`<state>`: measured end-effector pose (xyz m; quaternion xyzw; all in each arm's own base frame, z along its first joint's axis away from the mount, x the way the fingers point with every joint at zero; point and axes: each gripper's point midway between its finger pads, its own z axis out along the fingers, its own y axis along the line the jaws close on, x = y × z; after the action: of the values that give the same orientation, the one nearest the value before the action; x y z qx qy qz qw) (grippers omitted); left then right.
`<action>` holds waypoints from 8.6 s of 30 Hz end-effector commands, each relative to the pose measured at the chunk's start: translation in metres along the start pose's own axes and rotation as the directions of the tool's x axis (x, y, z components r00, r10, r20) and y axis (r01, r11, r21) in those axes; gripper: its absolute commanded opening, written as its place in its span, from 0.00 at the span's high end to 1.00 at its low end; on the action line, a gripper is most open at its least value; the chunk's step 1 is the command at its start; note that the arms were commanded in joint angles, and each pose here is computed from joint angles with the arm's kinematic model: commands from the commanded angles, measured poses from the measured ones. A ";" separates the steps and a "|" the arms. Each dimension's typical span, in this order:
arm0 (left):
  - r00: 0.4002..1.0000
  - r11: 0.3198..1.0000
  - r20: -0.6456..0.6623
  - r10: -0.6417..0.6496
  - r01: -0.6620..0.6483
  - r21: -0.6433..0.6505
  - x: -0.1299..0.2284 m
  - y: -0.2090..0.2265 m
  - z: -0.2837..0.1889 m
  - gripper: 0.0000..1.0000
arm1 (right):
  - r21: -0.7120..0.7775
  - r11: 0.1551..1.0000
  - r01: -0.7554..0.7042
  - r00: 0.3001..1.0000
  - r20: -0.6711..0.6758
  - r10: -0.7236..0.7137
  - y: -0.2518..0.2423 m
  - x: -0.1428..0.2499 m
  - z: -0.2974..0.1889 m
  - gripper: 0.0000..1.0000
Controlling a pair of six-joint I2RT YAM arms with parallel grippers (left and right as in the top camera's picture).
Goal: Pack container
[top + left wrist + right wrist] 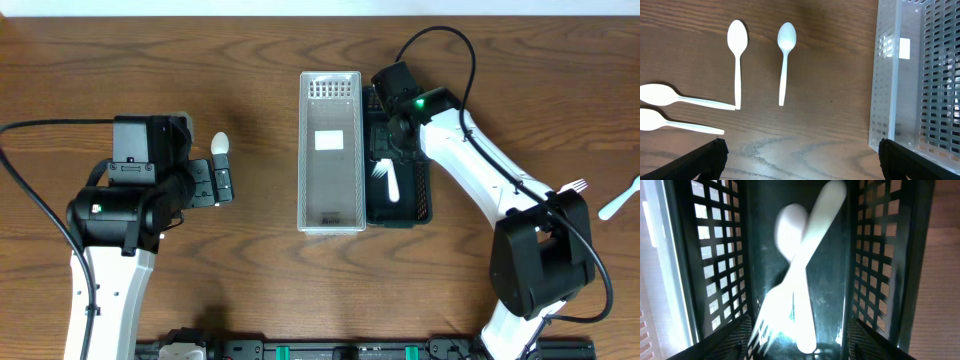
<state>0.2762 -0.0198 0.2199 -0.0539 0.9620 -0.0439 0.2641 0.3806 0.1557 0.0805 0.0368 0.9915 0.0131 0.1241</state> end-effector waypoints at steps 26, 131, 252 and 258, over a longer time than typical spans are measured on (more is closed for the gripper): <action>1.000 1.000 0.018 0.013 -0.013 0.008 -0.006 -0.003 -0.005 0.02 | 0.207 0.500 -0.841 0.528 0.111 0.842 -0.329 0.023 -0.030 0.14; 1.000 1.000 0.007 0.013 -0.013 -0.021 -0.003 0.003 -0.005 0.02 | -0.025 0.951 -0.307 0.892 0.341 0.297 -0.116 -0.100 -0.114 0.06; 1.000 1.000 0.004 0.013 -0.012 -0.021 -0.002 0.003 -0.005 0.02 | 0.229 0.680 -0.697 0.716 0.158 0.680 -0.512 0.012 0.070 0.82; 1.000 1.000 0.004 0.013 -0.012 -0.021 -0.002 0.003 -0.005 0.02 | 0.192 0.722 -0.664 0.744 0.263 0.614 -0.485 -0.033 0.011 0.87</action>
<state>0.2727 -0.0178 0.2177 -0.0554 0.9643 -0.0375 0.2564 0.3577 -0.3439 0.0068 0.4175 0.8945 -0.0750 0.1416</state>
